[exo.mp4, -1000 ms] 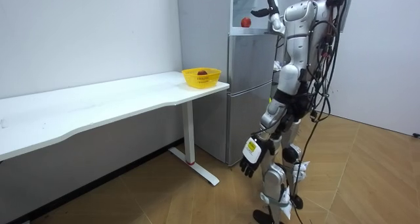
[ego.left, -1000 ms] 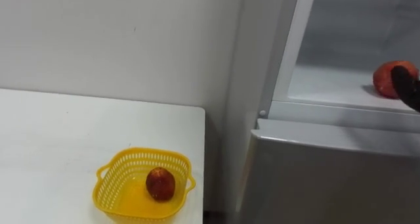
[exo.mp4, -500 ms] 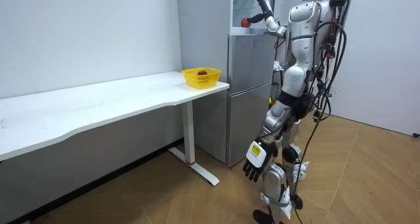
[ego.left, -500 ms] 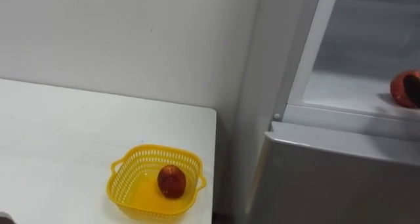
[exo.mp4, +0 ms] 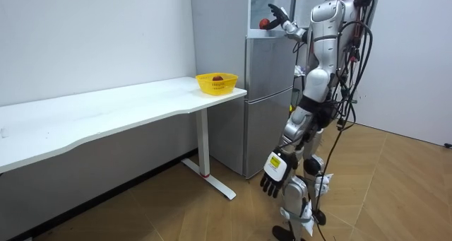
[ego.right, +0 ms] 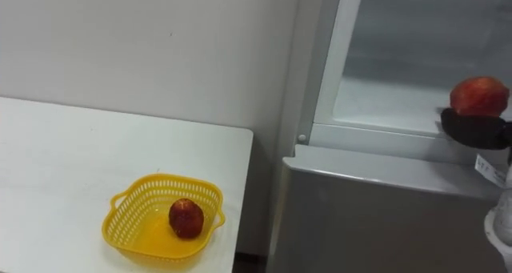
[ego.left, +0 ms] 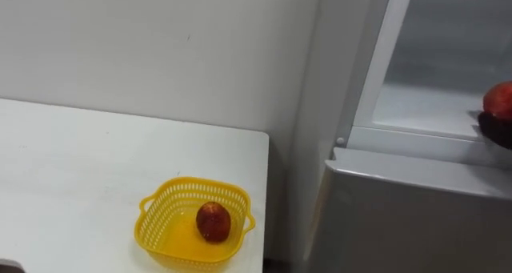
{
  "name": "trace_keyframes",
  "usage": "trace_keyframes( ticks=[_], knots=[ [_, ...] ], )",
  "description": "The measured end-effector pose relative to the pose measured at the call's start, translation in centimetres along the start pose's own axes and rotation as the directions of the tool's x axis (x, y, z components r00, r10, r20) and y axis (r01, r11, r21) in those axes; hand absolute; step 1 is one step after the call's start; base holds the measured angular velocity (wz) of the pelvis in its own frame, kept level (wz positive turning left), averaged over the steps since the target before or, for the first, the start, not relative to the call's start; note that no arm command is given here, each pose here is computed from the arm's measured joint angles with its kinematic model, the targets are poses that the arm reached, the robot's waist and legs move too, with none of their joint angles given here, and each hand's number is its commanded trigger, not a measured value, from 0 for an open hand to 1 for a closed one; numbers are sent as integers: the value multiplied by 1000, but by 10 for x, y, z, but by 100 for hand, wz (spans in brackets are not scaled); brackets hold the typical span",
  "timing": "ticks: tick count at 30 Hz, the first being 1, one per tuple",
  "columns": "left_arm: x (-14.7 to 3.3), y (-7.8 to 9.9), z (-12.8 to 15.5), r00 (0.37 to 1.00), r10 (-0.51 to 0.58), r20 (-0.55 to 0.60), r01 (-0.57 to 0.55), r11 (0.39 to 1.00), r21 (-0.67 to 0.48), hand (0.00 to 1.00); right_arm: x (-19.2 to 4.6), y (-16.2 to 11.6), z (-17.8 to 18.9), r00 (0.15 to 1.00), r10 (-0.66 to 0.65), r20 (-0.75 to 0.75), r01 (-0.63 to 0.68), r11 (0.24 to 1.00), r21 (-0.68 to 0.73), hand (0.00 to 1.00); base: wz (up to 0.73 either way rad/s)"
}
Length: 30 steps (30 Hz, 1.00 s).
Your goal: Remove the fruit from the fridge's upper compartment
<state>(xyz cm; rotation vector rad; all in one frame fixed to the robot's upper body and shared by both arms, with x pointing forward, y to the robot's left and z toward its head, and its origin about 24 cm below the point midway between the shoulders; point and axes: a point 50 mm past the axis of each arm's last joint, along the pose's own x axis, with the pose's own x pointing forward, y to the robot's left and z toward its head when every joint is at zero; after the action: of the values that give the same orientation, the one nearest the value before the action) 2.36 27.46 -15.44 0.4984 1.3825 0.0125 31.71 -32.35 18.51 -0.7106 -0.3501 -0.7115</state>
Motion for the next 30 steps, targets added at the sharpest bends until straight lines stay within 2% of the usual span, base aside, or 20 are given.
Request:
trace_keyframes(
  ticks=[7, 25, 30],
  knots=[
    [0, 4, 4, 1000, 13, 24, -13, 1000, 3, 0, 9, -4, -6, 998, 48, -28, -49, 998, -41, 0, 0],
    [-2, 4, -7, 1000, 14, -14, -14, 1000, 3, 0, 12, 0, -17, 982, 154, -106, -151, 988, 37, 0, 2],
    [-3, 4, -14, 999, 18, -33, -18, 1000, -16, 0, 19, 2, -20, 966, 212, -151, -197, 975, 105, 0, 4]
  ],
)
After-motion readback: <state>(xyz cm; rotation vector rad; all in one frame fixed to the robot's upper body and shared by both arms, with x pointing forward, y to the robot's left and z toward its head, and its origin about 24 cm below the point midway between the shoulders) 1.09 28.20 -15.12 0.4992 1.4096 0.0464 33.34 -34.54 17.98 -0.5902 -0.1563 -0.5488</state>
